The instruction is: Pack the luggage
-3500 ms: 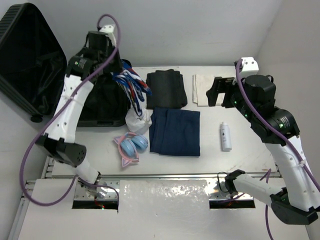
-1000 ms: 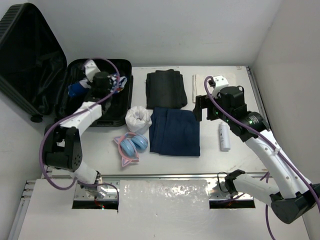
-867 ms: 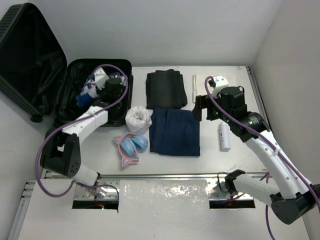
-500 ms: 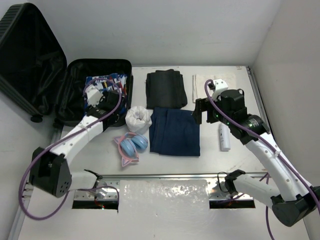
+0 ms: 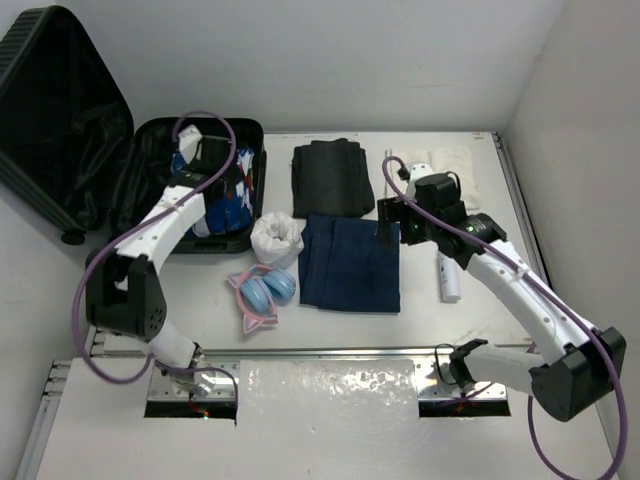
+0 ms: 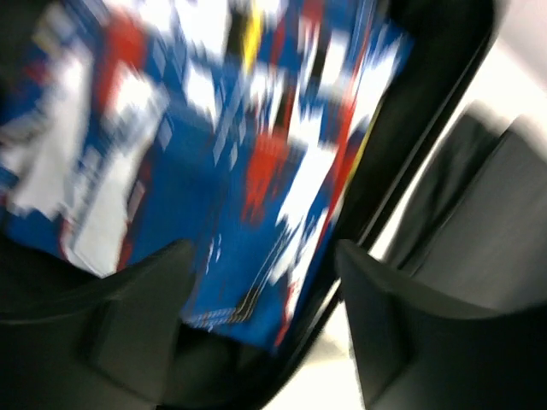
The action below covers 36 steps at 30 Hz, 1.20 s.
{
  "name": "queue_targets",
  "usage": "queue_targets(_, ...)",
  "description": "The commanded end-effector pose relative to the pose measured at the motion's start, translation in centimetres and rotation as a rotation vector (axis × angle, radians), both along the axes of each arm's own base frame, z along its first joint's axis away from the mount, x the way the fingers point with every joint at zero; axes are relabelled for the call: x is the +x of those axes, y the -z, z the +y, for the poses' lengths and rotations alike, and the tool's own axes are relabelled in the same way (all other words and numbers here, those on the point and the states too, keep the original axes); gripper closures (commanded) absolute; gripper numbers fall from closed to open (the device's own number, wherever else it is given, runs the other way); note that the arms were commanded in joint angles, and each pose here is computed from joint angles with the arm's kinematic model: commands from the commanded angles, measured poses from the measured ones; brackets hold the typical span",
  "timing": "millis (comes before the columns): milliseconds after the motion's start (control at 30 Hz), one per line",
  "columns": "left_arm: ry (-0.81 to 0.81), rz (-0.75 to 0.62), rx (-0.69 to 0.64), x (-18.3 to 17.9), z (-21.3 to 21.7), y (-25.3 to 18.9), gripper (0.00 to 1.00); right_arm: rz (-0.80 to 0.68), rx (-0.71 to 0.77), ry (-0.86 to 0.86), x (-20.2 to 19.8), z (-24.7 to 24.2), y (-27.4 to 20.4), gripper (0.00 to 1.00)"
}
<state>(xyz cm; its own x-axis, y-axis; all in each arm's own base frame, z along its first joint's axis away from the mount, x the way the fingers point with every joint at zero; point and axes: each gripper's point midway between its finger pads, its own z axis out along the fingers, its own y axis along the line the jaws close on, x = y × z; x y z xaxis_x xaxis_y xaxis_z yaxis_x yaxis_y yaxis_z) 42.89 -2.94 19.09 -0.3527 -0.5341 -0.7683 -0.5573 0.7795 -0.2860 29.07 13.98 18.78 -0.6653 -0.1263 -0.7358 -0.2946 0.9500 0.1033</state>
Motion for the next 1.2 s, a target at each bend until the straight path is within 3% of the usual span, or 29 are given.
queue_targets(0, 0.201, 0.073, -0.060, -0.7, -3.6, 1.4, 0.31, 0.058, -0.005, 0.033, 0.0, -0.1, 2.9, 0.02)
queue_targets(100, 0.235, 0.029, -0.029, -2.5, -4.2, -0.5, 0.23, 0.082, 0.016, -0.136, -1.8, 2.0, 5.4, 0.01)
queue_targets(200, 0.253, -0.021, -0.004, -4.7, -4.0, -3.6, 0.17, 0.118, -0.108, -0.333, -4.5, 3.9, 7.6, 0.01)
queue_targets(267, 0.263, -0.074, -0.009, -6.2, -3.8, -6.0, 0.06, 0.136, -0.187, -0.425, -5.4, 4.7, 8.6, 0.01)
queue_targets(367, 0.278, -0.135, 0.021, -8.4, -2.8, -8.9, 0.02, 0.205, -0.348, -0.545, -7.2, 4.8, 11.8, 0.01)
queue_targets(433, 0.261, -0.148, 0.063, -10.0, -1.6, -10.1, 0.01, 0.213, -0.459, -0.596, -7.3, 4.0, 13.7, 0.01)
queue_targets(633, 0.261, -0.190, 0.092, -13.6, -0.1, -11.4, 0.00, 0.254, -0.503, -0.791, -7.9, 6.5, 17.2, 0.01)
queue_targets(900, 0.285, -0.202, 0.116, -15.9, 0.5, -11.9, 0.00, 0.358, -0.532, -0.856, -9.4, 7.0, 21.4, 0.04)
queue_targets(1000, 0.306, -0.199, 0.116, -16.4, 0.4, -11.9, 0.00, 0.384, -0.513, -0.848, -9.9, 7.0, 22.4, 0.27)
queue_targets(1033, 0.323, -0.198, 0.112, -16.5, 0.1, -11.9, 0.00, 0.381, -0.520, -0.835, -9.8, 6.8, 22.6, 0.52)
queue_targets(1167, 0.370, -0.209, 0.084, -17.4, -0.6, -12.1, 0.00, 0.352, -0.524, -0.767, -9.3, 6.2, 22.4, 0.84)
